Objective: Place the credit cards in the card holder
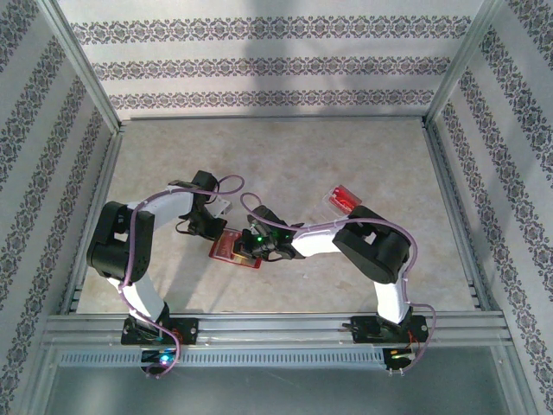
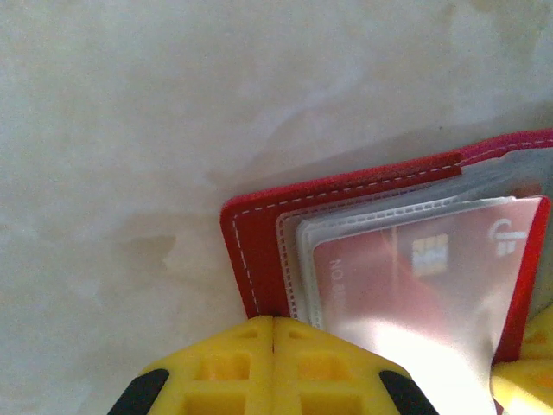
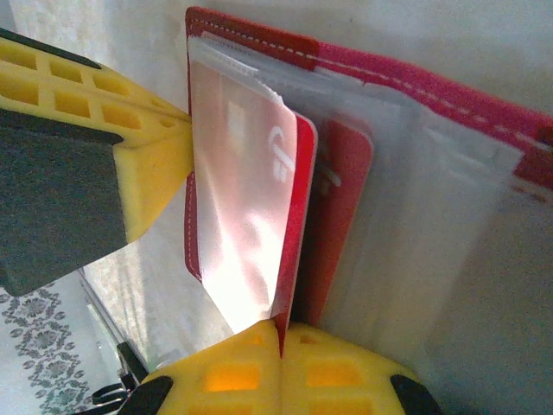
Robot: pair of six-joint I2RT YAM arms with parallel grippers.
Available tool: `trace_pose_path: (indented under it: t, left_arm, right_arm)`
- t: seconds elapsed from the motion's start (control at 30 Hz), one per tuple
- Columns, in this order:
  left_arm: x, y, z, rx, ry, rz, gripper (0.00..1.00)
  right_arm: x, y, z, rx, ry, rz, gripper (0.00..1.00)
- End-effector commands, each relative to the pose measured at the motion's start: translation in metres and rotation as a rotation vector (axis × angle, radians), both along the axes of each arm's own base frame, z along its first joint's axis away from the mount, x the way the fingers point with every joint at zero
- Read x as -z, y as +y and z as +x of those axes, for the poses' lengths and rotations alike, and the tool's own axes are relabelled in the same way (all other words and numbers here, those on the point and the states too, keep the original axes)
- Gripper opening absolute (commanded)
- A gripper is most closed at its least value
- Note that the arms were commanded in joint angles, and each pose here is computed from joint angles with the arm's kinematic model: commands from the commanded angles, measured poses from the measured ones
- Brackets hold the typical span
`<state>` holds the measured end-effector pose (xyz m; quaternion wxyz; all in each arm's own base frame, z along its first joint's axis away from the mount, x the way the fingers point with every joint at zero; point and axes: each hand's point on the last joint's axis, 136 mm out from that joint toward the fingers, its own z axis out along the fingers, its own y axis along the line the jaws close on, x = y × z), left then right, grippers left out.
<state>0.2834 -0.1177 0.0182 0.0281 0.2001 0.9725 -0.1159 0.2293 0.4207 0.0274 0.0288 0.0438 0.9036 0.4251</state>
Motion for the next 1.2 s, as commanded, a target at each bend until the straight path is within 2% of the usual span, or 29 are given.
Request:
trace_pose_path:
  t: [0.0, 0.17, 0.4, 0.83, 1.17]
  left_arm:
    - [0.005, 0.001, -0.01, 0.003, 0.031, -0.004, 0.0]
    - [0.006, 0.001, -0.01, -0.001, 0.035, -0.009, 0.0]
    - [0.005, 0.001, -0.009, -0.001, 0.028, -0.004, 0.0]
    - [0.001, 0.003, -0.006, -0.003, 0.015, 0.004, 0.0]
    - [-0.001, 0.0, -0.005, -0.002, 0.009, -0.011, 0.0]
  right_arm:
    - [0.001, 0.007, 0.0, -0.008, 0.0, 0.006, 0.06]
    - [0.001, 0.012, -0.004, -0.042, 0.003, -0.005, 0.07]
    - [-0.009, 0.003, -0.003, -0.032, -0.036, -0.023, 0.17]
    - [-0.023, -0.015, -0.001, -0.001, -0.08, -0.029, 0.25]
    - [-0.02, -0.011, -0.001, -0.021, -0.064, -0.037, 0.23]
